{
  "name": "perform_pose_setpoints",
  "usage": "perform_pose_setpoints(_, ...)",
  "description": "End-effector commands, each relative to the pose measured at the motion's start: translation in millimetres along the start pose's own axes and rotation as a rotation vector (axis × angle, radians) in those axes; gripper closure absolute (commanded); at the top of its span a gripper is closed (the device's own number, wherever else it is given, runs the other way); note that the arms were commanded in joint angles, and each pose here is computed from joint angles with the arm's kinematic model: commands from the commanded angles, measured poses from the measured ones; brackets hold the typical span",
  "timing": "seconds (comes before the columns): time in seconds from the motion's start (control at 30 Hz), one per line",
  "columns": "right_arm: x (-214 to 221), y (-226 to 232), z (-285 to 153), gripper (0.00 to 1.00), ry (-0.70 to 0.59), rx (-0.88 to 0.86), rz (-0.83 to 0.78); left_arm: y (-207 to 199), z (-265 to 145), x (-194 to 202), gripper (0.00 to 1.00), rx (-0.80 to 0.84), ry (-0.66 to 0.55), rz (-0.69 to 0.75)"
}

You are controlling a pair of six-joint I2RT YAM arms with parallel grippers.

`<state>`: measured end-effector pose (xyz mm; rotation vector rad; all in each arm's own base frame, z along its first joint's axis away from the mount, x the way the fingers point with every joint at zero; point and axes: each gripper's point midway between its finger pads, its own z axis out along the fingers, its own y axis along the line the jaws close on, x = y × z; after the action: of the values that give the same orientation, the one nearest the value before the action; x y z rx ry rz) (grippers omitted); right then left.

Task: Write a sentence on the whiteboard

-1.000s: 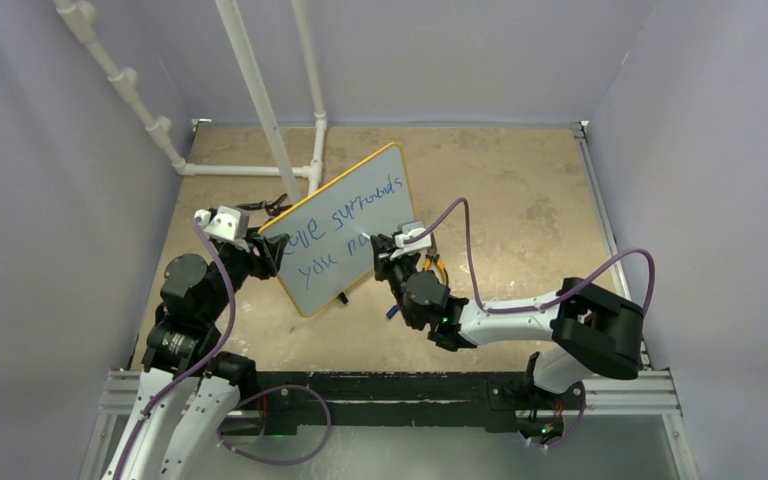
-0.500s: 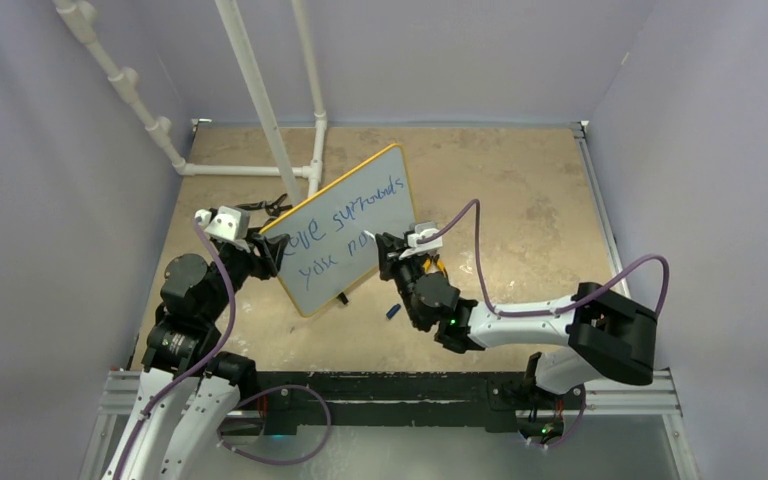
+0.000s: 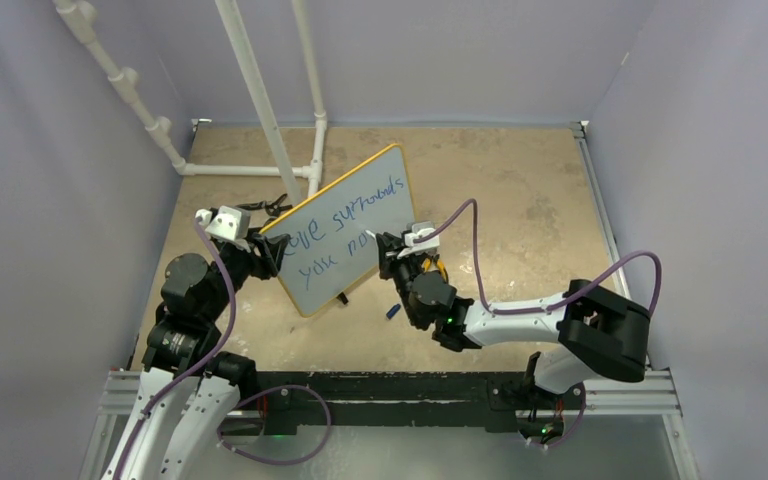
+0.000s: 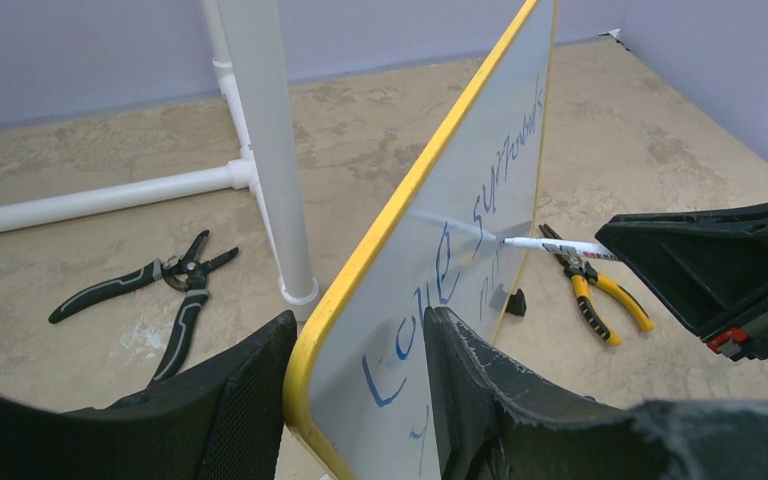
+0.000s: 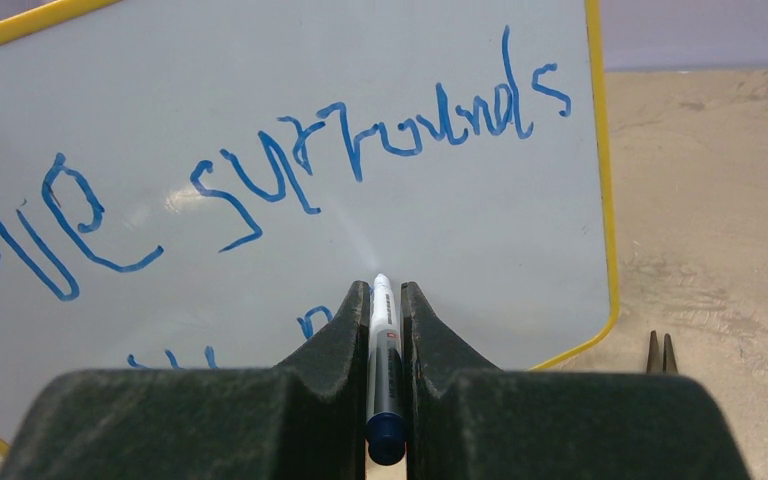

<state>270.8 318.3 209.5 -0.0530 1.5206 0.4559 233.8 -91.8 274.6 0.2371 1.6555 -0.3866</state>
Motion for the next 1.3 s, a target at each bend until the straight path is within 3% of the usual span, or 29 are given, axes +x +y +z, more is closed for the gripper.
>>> perform_pose_setpoints(0.0,-17.7,1.8,6.6,1.0,-0.055,0.016,0.036,-3.7,1.5,-7.1,0.51,0.019,-0.026,-0.002)
perform_pose_setpoints(0.6,21.9,-15.4,5.2,1.0,0.036,0.084,-0.001,-4.3,1.7,-7.3,0.51,0.023,-0.027,-0.001)
perform_pose_setpoints(1.03,25.3,-8.0,9.8,1.0,0.047,0.062,-0.025,-4.1,1.6,-6.6,0.51,0.022,-0.024,-0.002)
perform_pose_setpoints(1.27,5.5,-6.2,11.7,1.0,0.0,0.064,-0.017,-4.3,0.9,-7.7,0.51,0.022,-0.028,-0.002)
